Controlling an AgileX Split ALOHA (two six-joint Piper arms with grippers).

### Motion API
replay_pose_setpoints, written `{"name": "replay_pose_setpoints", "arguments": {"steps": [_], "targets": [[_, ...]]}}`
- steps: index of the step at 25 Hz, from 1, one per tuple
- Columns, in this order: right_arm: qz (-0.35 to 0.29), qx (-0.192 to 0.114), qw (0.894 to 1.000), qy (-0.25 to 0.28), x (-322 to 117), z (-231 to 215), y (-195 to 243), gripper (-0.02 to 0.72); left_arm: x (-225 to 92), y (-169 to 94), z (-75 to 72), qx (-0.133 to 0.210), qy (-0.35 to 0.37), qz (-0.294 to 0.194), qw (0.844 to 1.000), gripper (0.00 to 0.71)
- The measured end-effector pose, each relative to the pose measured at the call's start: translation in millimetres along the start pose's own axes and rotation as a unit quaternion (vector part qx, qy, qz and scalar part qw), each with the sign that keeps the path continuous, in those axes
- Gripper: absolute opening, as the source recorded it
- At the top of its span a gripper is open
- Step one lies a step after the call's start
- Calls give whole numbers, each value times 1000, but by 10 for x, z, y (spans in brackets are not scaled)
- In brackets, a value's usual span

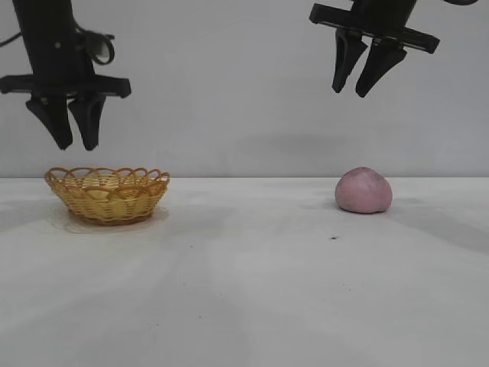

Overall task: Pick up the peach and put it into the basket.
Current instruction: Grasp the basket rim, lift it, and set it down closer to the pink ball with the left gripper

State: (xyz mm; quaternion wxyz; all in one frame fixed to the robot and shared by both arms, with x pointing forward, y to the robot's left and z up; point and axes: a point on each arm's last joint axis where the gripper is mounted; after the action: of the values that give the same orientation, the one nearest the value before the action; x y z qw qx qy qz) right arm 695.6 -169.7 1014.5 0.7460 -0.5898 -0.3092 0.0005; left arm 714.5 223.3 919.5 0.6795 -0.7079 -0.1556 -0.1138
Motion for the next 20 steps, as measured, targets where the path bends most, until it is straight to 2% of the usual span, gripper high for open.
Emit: {"name": "replay_pose_setpoints", "arguments": {"steps": [3,4,8,9,10,11,14,16,18,20], "targets": [[4,1,1000,1,-9,-5,30,272,-9,36,-9,-5,-5,3,1000,94],[3,1,1000,1,-8,-5,30,272,2,22,-14,-7,-7,0,1000,71],[0,-1,1000,1,-2,-7,30,272,15,-77,-71,-39,-40,2,998,78],[-1,-1,1000,1,0,-8,30,272,21,-134,-90,-50,-50,0,997,36],[-1,-1,1000,1,0,-8,30,272,7,-187,-106,-62,-57,1,996,52],[-1,-1,1000,1,0,-8,30,272,-24,-263,-127,-79,-67,0,995,0],[-1,-1,1000,1,0,-8,30,272,-242,-457,-175,-143,-115,-7,983,0],[0,-1,1000,0,-3,-8,30,272,-475,-572,-190,-189,-179,-17,965,0],[0,-1,1000,0,-2,-9,30,272,-856,-548,-172,-210,-229,-7,950,0],[1,-2,1000,0,-5,-9,30,272,-1100,-578,-208,-224,-251,-15,942,0]]}}
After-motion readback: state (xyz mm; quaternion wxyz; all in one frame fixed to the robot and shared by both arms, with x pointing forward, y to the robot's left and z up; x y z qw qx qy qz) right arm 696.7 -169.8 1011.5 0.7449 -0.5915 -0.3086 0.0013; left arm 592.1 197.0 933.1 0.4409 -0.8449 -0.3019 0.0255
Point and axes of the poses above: a point on each arm's last joint axis where the gripper is mounted, y pointing out along that axis toward the gripper, z along the wrist's bending axis when the last joint is at zero, x = y × z, and after that the axes turned 12 degrees about -y, right-handed
